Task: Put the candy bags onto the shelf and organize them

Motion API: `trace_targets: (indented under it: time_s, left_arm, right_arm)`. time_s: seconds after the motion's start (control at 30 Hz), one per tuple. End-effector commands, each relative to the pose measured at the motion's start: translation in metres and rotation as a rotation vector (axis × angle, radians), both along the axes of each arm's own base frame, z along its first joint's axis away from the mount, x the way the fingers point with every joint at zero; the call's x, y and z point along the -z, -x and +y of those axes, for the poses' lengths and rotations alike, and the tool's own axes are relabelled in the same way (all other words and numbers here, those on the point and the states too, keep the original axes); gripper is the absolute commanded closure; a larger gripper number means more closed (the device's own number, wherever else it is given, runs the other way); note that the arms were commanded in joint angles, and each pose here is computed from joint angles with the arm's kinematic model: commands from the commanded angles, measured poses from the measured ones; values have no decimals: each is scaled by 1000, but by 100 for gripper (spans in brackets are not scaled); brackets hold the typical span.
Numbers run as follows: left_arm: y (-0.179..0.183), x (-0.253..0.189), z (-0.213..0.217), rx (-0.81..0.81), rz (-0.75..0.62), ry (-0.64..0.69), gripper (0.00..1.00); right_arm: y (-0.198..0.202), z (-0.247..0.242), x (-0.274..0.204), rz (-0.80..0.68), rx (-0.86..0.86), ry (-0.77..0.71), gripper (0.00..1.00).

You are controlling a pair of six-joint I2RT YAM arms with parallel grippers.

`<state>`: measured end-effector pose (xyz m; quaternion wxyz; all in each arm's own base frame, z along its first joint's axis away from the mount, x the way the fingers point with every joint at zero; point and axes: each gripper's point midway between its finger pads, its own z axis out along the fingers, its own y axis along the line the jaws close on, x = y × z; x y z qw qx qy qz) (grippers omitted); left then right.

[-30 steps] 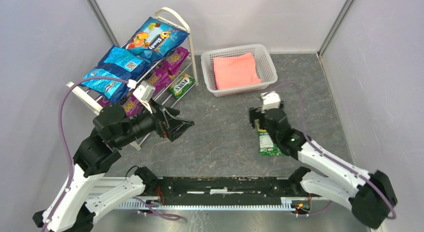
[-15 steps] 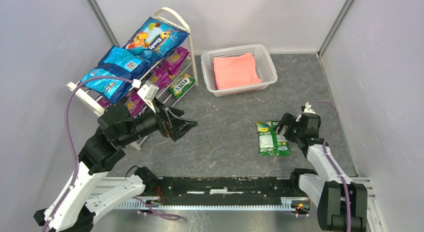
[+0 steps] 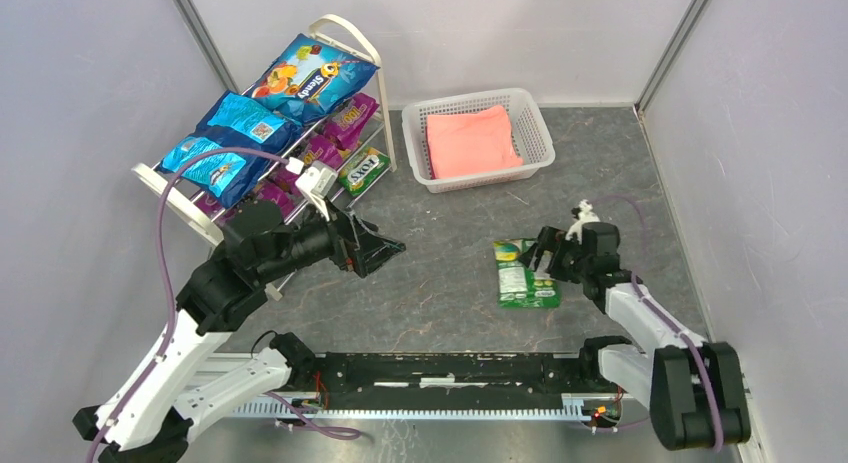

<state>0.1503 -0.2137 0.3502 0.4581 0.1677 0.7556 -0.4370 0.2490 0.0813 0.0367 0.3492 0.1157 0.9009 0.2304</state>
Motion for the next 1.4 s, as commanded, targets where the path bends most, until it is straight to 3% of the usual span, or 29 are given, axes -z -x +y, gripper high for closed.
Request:
trace_targets:
  time_s: [0.0, 0.27, 0.4, 0.6, 0.87, 1.03, 1.37]
  left_arm:
    - [-1, 1, -8, 15, 32, 32, 0]
    - [-9, 42, -13, -10, 130, -15, 0]
    - [-10, 74, -14, -15, 201, -71, 0]
    - [-15, 146, -9, -82, 342, -167, 2]
    - [-3, 244, -3, -167, 544, -160, 18]
    - [-9, 275, -6, -238, 608, -83, 24]
    - [-22, 315, -4, -334, 648, -92, 40]
  right_arm:
    - [-16, 60, -26, -80, -157, -70, 3]
    - [-27, 208, -53, -121, -521, -101, 4]
    - [-30, 246, -56, -116, -620, -80, 4]
    - [-34, 231, -47, -122, -597, 5, 3]
    - [-29, 189, -31, -101, -534, 72, 2]
    - [-24, 189, -26, -90, -545, 58, 2]
    - [-15, 200, -18, -60, -571, -23, 2]
